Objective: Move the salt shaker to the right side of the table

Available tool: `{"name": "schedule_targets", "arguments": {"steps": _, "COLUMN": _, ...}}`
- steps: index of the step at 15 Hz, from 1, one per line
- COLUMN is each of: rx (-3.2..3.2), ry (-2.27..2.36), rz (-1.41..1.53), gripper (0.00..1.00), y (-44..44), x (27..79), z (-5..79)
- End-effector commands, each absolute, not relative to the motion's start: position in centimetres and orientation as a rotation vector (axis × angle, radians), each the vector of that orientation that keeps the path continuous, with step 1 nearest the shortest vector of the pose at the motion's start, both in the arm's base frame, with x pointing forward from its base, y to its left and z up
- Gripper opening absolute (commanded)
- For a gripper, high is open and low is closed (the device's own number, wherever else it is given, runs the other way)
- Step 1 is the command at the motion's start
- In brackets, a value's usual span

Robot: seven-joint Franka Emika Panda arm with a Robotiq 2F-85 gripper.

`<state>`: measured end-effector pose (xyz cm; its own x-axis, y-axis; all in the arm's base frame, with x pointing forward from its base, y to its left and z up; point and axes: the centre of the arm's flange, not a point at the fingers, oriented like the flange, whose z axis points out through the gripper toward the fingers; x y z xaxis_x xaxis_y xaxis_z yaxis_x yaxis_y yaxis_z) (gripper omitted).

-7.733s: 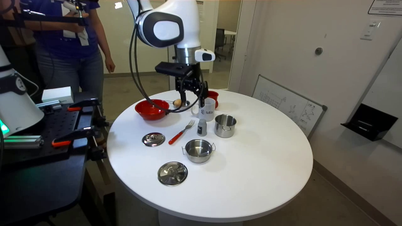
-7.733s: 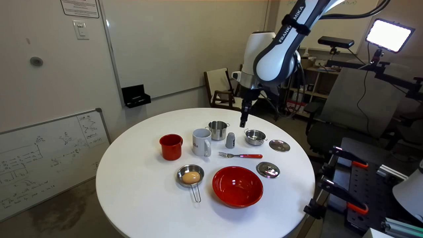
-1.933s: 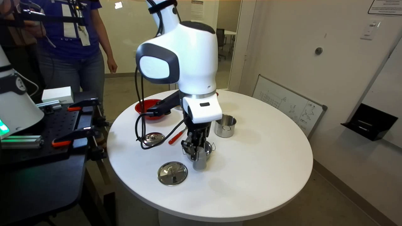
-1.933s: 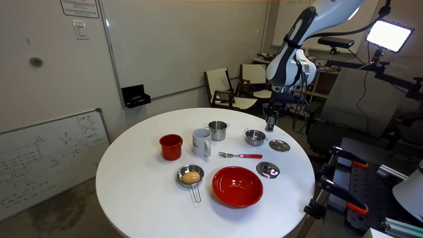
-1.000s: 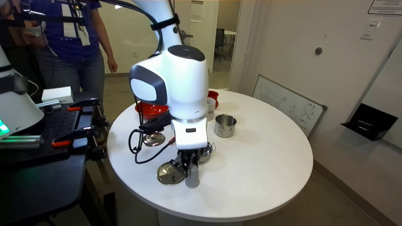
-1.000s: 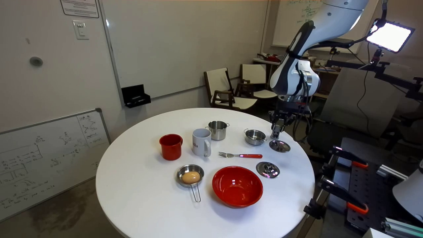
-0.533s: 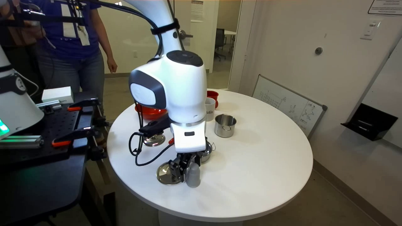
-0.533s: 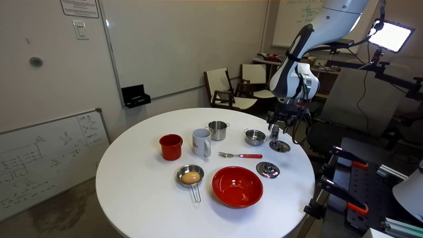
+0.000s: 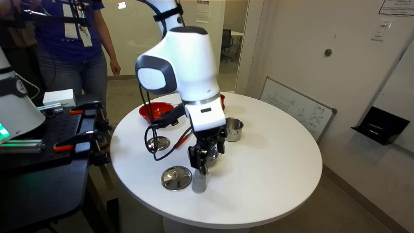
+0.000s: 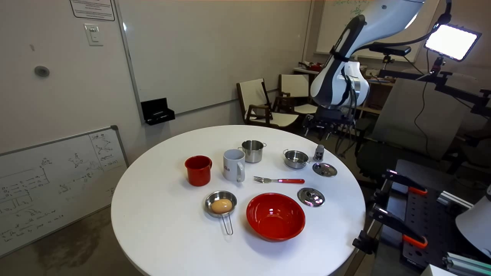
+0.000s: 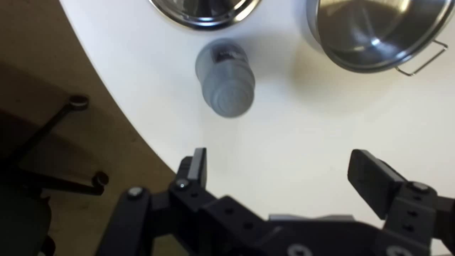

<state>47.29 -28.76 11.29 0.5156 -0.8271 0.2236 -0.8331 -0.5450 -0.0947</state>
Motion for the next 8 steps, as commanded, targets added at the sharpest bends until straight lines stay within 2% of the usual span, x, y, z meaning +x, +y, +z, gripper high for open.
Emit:
{"name": "schedule_targets", "arguments": {"steps": 1, "rx": 2.700, "ry": -1.284, "rz": 0.491, "gripper": 1.00, "y": -26.6, "x": 47.6, "z": 16.8}}
{"name": "schedule_targets", "arguments": {"steps": 5, "rx": 2.711, "ry": -1.039, "rz": 0.526, "gripper": 1.00, "y": -24.9, "x": 48.8, "z": 20.4}}
{"name": "schedule_targets", "arguments": {"steps": 6, "rx": 2.718, "ry": -1.136, "rz": 0.517, "gripper": 1.00, "y": -26.7, "x": 49.2, "z": 18.1}}
{"name": "schedule_targets", "arguments": {"steps": 8, "rx": 2.722, "ry": -1.121, "rz": 0.525, "gripper": 1.00, "y": -26.3, "x": 49.5, "z": 18.6}}
